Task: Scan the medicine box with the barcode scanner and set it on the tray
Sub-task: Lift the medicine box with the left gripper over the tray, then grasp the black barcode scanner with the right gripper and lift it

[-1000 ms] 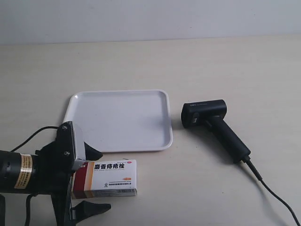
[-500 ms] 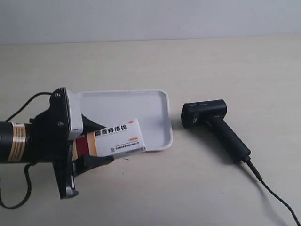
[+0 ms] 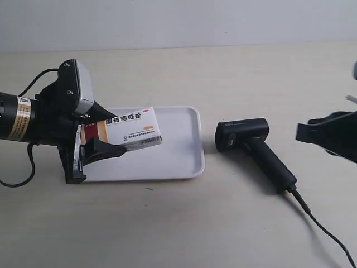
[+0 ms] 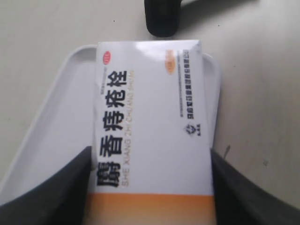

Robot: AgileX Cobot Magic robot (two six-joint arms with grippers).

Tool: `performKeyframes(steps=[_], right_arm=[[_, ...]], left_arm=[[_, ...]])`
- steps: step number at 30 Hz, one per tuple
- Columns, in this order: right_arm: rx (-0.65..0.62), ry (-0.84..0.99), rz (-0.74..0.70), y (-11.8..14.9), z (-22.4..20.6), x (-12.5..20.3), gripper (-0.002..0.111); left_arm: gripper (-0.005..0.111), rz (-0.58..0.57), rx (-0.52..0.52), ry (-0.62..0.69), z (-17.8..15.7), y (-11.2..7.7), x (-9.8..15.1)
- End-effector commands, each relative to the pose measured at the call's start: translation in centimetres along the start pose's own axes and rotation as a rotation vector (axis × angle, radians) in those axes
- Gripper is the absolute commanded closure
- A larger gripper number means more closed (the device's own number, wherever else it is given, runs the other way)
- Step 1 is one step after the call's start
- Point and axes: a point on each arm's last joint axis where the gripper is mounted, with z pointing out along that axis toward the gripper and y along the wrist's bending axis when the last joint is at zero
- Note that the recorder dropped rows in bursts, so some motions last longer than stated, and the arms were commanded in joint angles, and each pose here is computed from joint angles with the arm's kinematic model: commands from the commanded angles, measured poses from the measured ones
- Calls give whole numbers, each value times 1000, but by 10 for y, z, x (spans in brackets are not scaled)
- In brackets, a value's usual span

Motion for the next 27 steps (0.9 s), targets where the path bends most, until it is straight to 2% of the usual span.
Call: performKeyframes(steps=[1, 7, 10, 12, 16, 20, 22, 27], right_arm=[[-9, 89, -113, 14, 40, -11, 64], [-29, 211, -296, 29, 85, -7, 33], [-24, 262, -350, 28, 105, -1, 23], [-23, 288, -376, 28, 116, 2, 19], [-26, 289, -419, 29, 136, 4, 20], [-32, 304, -483, 28, 149, 7, 29], [-39, 305, -529, 28, 150, 8, 42], [-54, 262, -604, 32, 140, -4, 85]], left_arm=[[107, -51, 46, -57, 2, 7, 7], [107, -52, 78, -72, 6, 6, 13], [107, -52, 78, -72, 6, 6, 13], [107, -52, 78, -72, 6, 6, 13], [107, -52, 78, -72, 6, 6, 13], [107, -52, 71, -62, 6, 7, 14], [107, -52, 71, -62, 6, 7, 14], [107, -52, 69, -58, 7, 7, 14]])
